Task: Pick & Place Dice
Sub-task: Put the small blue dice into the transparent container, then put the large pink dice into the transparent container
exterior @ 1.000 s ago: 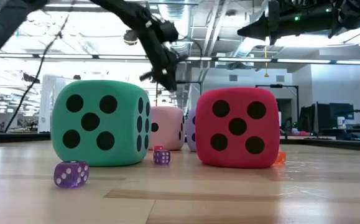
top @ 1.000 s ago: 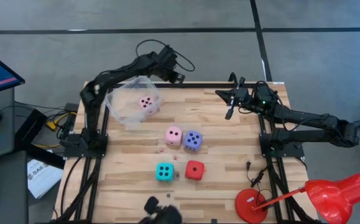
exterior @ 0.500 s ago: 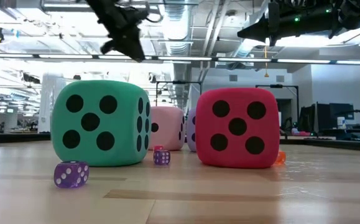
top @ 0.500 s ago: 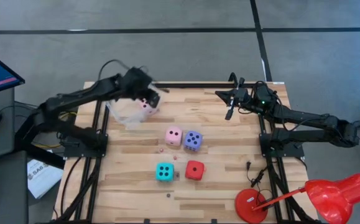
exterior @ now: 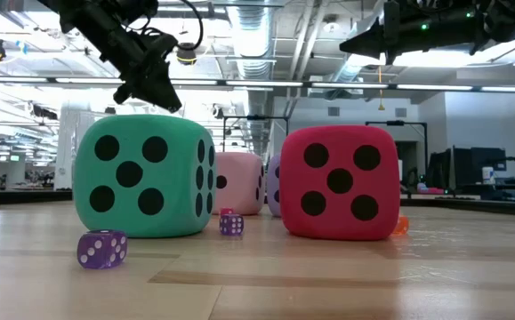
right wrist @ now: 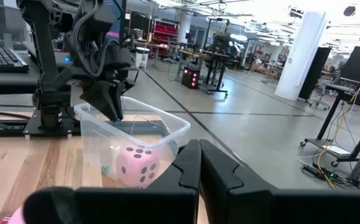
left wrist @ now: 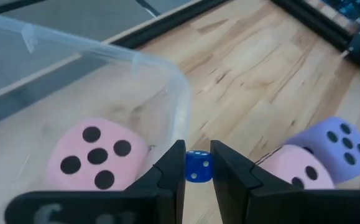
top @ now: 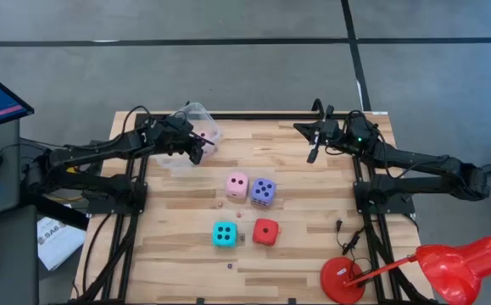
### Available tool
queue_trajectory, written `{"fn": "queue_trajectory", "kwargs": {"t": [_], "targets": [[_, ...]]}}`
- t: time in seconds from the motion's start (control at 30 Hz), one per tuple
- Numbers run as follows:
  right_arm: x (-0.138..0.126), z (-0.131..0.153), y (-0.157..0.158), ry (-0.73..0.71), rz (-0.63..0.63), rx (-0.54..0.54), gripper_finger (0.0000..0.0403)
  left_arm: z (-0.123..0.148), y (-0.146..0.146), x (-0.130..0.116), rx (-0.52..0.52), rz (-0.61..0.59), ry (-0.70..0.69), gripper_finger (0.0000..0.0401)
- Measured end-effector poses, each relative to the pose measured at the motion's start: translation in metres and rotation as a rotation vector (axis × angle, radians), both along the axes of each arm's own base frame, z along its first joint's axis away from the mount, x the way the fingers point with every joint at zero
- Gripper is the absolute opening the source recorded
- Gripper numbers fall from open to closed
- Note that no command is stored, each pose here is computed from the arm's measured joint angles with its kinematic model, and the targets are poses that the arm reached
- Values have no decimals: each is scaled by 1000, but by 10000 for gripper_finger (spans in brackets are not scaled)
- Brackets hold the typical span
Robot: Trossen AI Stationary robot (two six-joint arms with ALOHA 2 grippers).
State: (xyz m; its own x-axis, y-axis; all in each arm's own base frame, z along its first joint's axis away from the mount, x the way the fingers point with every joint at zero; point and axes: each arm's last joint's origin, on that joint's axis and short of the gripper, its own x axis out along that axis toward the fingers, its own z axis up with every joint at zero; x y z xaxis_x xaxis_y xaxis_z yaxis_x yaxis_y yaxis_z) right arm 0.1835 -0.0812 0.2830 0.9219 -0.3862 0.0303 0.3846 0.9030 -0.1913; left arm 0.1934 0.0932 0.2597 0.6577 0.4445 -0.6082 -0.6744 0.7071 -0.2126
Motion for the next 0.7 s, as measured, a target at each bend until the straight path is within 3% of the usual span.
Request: {"fn": "queue_trajectory", "kwargs": {"t": [0.27,0.43,0.7], "targets": [[0,0,0,0,0,0,0,-1,3,-4,100,94,56,77],[0,0,0,0,0,0,0,-1,5,-5,154,173,88,67],[0,1,0,-8,1,-4,0,-2,7,-4,165,192,100,57]]}}
